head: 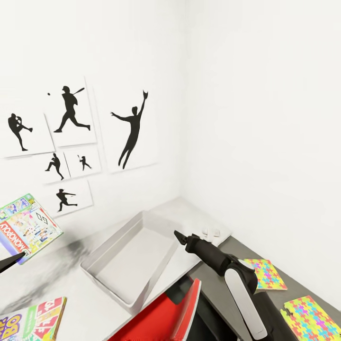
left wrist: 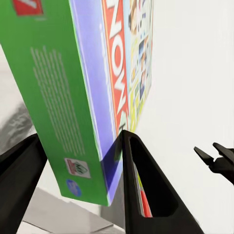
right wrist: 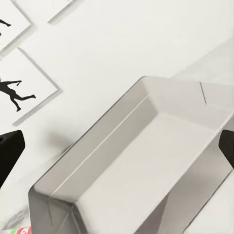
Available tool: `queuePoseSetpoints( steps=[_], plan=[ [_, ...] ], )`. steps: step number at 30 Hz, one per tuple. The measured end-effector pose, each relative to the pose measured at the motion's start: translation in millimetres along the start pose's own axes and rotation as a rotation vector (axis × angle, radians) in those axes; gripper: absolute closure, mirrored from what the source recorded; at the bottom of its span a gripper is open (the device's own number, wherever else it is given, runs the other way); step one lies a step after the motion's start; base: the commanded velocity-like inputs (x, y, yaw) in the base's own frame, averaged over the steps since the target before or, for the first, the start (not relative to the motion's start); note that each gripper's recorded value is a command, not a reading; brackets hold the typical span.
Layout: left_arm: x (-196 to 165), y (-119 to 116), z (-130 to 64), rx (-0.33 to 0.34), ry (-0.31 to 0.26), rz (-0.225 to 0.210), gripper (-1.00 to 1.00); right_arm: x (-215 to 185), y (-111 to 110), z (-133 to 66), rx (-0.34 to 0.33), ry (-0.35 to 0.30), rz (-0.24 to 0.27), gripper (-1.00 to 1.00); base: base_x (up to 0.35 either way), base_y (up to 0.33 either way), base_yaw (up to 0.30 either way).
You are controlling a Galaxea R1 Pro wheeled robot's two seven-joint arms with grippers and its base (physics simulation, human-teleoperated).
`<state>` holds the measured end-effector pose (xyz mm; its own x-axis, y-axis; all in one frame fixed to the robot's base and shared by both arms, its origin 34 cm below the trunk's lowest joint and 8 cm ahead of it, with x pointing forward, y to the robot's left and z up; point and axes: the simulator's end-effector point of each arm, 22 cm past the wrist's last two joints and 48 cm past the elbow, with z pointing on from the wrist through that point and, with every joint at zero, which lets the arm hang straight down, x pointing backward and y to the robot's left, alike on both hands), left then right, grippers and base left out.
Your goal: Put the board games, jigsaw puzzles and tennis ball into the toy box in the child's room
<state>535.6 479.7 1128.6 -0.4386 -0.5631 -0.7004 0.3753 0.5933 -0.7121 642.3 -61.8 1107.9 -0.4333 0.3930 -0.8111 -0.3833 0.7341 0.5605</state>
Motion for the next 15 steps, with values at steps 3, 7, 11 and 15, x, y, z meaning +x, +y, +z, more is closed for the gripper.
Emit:
queuePoseSetpoints(
  steps=[3, 7, 11, 15],
  plan=[
    [-0.1, -0.1, -0.1, 0.000, 0.000, 0.000, 1.00, -3.6, -0.2, -0.1, 0.001, -0.017, -0.001, -1.00, -0.150, 0.000, 0.000],
    [-0.1, -0.3, -0.2, 0.001, 0.000, 0.000, 1.00, -6.7, -0.2, -0.3, 0.001, -0.031, -0.002, -1.00, -0.056, 0.000, 0.000],
    [-0.2, -0.3, 0.0, 0.001, 0.000, 0.000, 1.00, -6.6, -0.3, -0.2, 0.002, -0.031, -0.002, -1.00, -0.106, 0.000, 0.000],
    [0.0, -0.7, 0.2, 0.003, -0.001, 0.000, 1.00, -6.9, -0.1, -0.4, 0.001, -0.032, -0.002, -1.00, -0.036, 0.000, 0.000]
  ],
)
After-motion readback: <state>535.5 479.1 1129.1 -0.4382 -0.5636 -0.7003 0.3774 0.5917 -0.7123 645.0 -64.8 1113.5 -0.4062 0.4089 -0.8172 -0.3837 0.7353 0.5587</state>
